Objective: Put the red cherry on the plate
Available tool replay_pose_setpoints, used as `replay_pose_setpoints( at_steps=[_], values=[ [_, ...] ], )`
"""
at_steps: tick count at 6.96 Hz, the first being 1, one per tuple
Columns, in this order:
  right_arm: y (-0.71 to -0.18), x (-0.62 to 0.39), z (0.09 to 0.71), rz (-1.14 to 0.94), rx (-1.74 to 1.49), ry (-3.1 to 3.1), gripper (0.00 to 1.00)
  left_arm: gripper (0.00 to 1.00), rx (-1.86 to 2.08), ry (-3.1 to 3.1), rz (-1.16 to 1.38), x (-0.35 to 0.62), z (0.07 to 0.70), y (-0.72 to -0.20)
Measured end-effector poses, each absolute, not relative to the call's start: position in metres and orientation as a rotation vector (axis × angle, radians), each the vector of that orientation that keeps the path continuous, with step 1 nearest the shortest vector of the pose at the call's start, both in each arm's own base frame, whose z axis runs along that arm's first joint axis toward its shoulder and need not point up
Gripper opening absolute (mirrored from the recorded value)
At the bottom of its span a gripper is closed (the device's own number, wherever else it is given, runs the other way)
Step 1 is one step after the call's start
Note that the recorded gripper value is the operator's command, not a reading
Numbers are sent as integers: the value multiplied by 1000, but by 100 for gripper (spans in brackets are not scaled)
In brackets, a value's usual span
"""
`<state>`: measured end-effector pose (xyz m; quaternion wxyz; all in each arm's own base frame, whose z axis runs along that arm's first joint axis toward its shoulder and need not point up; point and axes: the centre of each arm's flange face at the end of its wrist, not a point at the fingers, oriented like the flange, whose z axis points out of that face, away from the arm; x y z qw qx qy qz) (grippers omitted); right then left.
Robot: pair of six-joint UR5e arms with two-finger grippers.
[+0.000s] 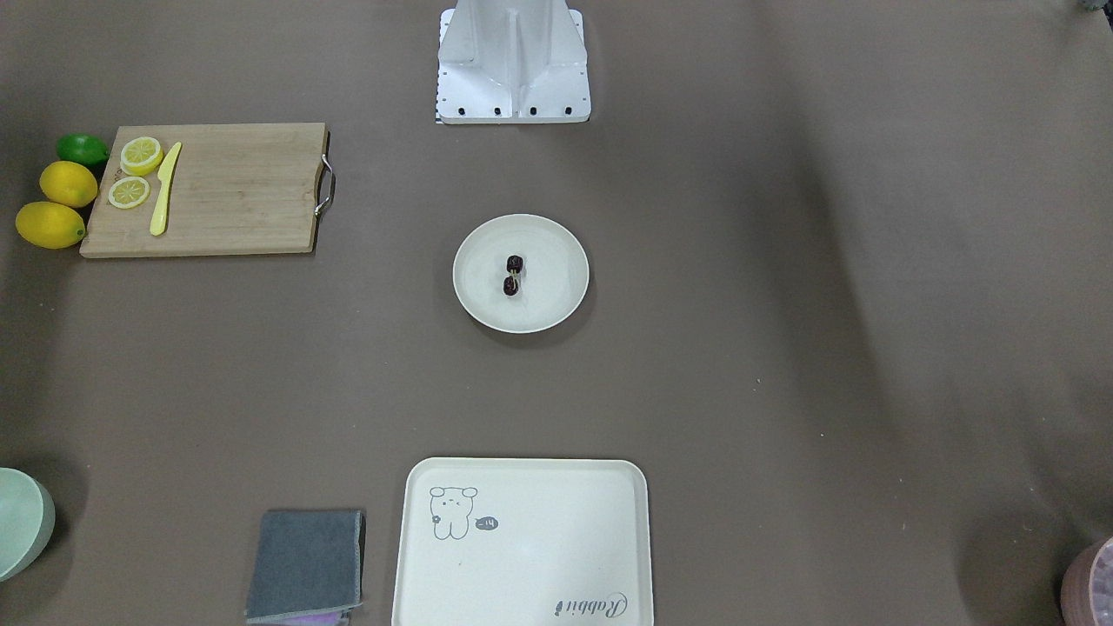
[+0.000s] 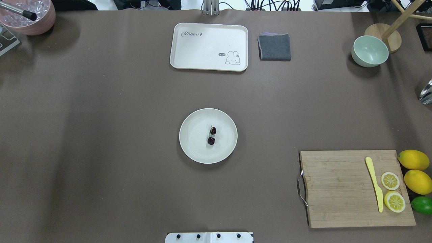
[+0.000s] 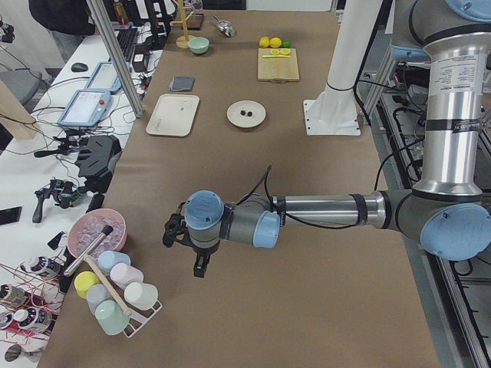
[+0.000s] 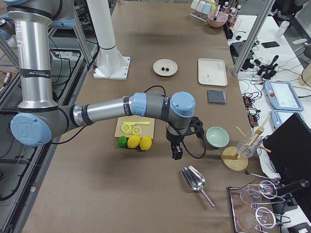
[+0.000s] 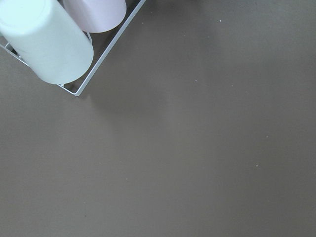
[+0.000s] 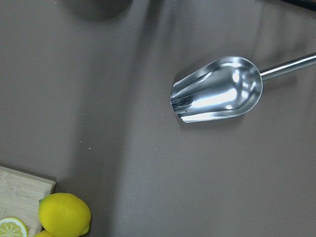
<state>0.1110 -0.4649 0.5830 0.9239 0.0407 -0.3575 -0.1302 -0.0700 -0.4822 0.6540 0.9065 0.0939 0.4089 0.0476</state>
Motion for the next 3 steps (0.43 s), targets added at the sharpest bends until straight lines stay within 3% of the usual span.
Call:
replay_pose_setpoints(
  at_steps=[3],
  values=[
    [-435, 136, 599, -244, 95, -730, 100, 98, 193, 845, 96, -89, 677, -443]
  ],
)
